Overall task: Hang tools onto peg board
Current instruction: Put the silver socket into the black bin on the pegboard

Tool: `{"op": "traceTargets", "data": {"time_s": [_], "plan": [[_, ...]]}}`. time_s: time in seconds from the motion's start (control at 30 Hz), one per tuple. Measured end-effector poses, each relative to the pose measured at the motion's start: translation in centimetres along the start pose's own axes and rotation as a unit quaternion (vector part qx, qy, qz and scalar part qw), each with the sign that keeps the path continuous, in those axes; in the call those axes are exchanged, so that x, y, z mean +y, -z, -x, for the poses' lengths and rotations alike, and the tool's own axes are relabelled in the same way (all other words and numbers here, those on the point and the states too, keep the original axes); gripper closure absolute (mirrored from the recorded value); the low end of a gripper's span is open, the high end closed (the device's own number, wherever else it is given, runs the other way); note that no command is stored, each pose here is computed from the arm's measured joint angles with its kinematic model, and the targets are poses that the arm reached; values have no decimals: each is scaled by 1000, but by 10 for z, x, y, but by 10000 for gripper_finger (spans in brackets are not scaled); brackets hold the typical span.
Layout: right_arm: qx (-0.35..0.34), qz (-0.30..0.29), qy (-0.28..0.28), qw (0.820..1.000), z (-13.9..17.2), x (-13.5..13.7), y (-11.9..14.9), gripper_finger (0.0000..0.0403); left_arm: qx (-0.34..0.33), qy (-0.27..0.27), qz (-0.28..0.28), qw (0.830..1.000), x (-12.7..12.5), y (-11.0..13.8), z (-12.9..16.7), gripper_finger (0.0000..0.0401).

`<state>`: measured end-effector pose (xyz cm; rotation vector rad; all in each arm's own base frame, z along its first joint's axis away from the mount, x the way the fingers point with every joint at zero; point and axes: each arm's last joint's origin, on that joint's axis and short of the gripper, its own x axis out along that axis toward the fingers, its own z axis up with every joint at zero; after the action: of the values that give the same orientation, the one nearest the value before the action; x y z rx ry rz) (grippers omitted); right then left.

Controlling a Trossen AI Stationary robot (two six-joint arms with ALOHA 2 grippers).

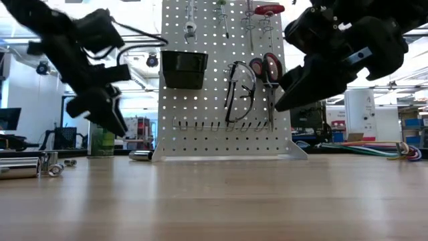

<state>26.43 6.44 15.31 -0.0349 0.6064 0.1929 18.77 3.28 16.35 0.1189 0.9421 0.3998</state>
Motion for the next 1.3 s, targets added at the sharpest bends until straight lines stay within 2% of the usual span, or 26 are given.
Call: {"op": "traceTargets", "data": {"time_s": [0.13, 0.23, 0.37, 0.43, 0.57, 0.77, 0.93, 1.07, 1.17, 1.3], "plan": [[5, -2, 0, 1000, -1, 0, 2, 403, -25, -11, 16, 1000, 17, 8, -10, 243], [4, 3, 0, 1000, -1, 0, 1, 403, -33, -20, 0, 999, 24, 9, -13, 243], [3, 22, 0, 1000, -1, 0, 1, 403, -52, 31, -22, 998, 30, 7, -19, 243], [2, 23, 0, 1000, 0, 0, 0, 403, -48, 48, -26, 997, 33, 8, -24, 243], [3, 23, 0, 1000, 0, 0, 0, 403, -19, 39, -22, 999, 39, 13, -37, 243], [9, 24, 0, 1000, 0, 0, 1, 403, -14, 31, -20, 999, 44, 14, -53, 243], [11, 20, 1, 1000, 0, 0, 1, 403, -2, 80, -2, 997, 41, 19, -66, 243], [11, 18, 1, 1000, 0, 0, 1, 403, 11, 92, 8, 996, 39, 22, -73, 248], [11, 15, 1, 1000, 0, 0, 1, 403, 14, 93, 23, 995, 39, 22, -74, 270], [11, 4, 1, 1000, 0, 0, 1, 403, 13, 95, 45, 994, 39, 21, -69, 336]]}}
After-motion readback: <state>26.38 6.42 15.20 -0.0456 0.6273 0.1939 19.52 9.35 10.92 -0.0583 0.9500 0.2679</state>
